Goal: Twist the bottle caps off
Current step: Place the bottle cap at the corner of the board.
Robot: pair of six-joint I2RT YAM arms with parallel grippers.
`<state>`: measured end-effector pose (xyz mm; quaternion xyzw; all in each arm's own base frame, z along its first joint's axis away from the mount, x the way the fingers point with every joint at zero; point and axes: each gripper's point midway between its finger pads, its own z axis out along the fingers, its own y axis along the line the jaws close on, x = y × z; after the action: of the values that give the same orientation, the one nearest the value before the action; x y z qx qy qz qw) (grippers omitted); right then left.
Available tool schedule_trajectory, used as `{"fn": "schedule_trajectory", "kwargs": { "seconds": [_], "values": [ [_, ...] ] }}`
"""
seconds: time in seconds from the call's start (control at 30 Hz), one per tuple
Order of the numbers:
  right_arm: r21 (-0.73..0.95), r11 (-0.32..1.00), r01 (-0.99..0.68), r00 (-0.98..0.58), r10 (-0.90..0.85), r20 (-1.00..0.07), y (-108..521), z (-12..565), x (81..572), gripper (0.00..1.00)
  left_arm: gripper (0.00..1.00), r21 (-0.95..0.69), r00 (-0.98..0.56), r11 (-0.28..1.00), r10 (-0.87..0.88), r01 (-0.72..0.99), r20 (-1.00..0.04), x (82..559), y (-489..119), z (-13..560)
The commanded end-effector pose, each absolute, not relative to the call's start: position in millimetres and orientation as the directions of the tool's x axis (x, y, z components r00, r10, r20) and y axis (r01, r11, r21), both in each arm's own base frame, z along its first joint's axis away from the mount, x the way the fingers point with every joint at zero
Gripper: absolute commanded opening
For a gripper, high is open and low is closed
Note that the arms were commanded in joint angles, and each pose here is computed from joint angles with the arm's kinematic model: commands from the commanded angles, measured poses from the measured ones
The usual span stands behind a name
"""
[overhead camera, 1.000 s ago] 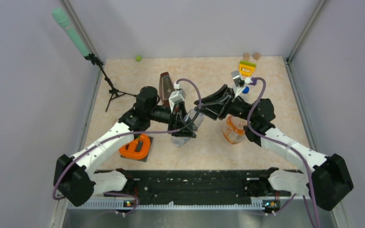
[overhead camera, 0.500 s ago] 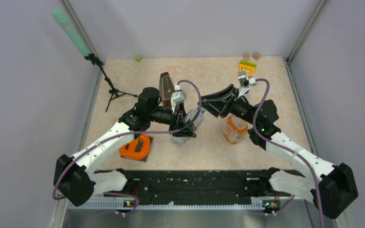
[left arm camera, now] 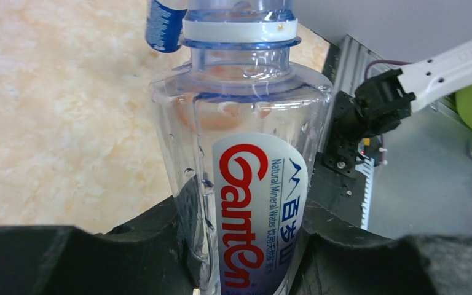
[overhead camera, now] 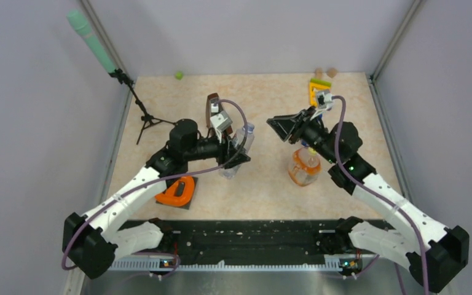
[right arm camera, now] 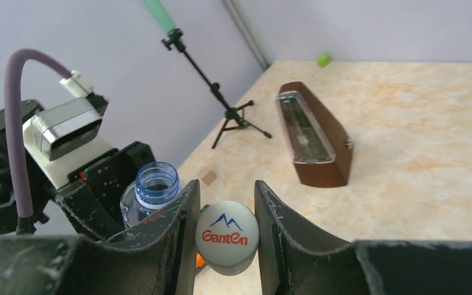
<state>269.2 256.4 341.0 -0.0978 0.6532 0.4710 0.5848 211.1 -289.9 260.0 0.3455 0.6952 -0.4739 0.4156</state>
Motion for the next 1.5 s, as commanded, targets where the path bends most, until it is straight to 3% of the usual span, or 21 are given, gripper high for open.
{"fn": "schedule_trajectory", "kwargs": {
  "seconds": [0.0, 0.2, 0.37, 0.63, 0.87, 1.07, 1.47],
  "values": [
    [0.437, 0.711, -0.55, -0.135, 0.441, -0.887, 206.9, 373.4, 278.9, 0.0, 0.0, -0.321, -0.345, 0.385, -0.006, 0.865, -0.938, 224.7, -283.4, 277.0],
    [0.342, 0.916, -0.21, -0.022, 0.345, -0.938, 127.7, 370.0, 291.2, 0.0, 0.0, -0.299, -0.311, 0.417, -0.04, 0.858, -0.95, 226.1, -276.7, 287.6],
    [0.256, 0.964, 0.072, -0.02, 0.258, -0.966, 60.8, 356.4, 297.2, 0.0, 0.0, -0.277, -0.273, 0.453, -0.076, 0.847, -0.959, 229.9, -270.6, 295.3],
    [0.352, 0.901, 0.253, -0.101, 0.387, -0.916, -18.8, 310.4, 310.8, 0.0, 0.0, -0.262, -0.251, 0.465, -0.087, 0.846, -0.964, 227.9, -265.9, 299.9],
    [0.463, 0.785, 0.411, -0.182, 0.568, -0.802, -67.2, 229.1, 325.9, 0.0, 0.0, -0.245, -0.229, 0.473, -0.093, 0.846, -0.969, 225.7, -261.9, 304.7],
    [0.432, 0.723, 0.54, -0.242, 0.625, -0.743, -84.8, 153.7, 335.4, 0.0, 0.0, -0.228, -0.219, 0.46, -0.074, 0.858, -0.973, 222.1, -261.9, 304.3],
    [0.314, 0.549, 0.775, -0.142, 0.635, -0.759, -145.5, 68.9, 331.3, 0.0, 0.0, -0.232, -0.215, 0.453, -0.089, 0.861, -0.973, 221.2, -262.6, 309.2]
  ]
}}
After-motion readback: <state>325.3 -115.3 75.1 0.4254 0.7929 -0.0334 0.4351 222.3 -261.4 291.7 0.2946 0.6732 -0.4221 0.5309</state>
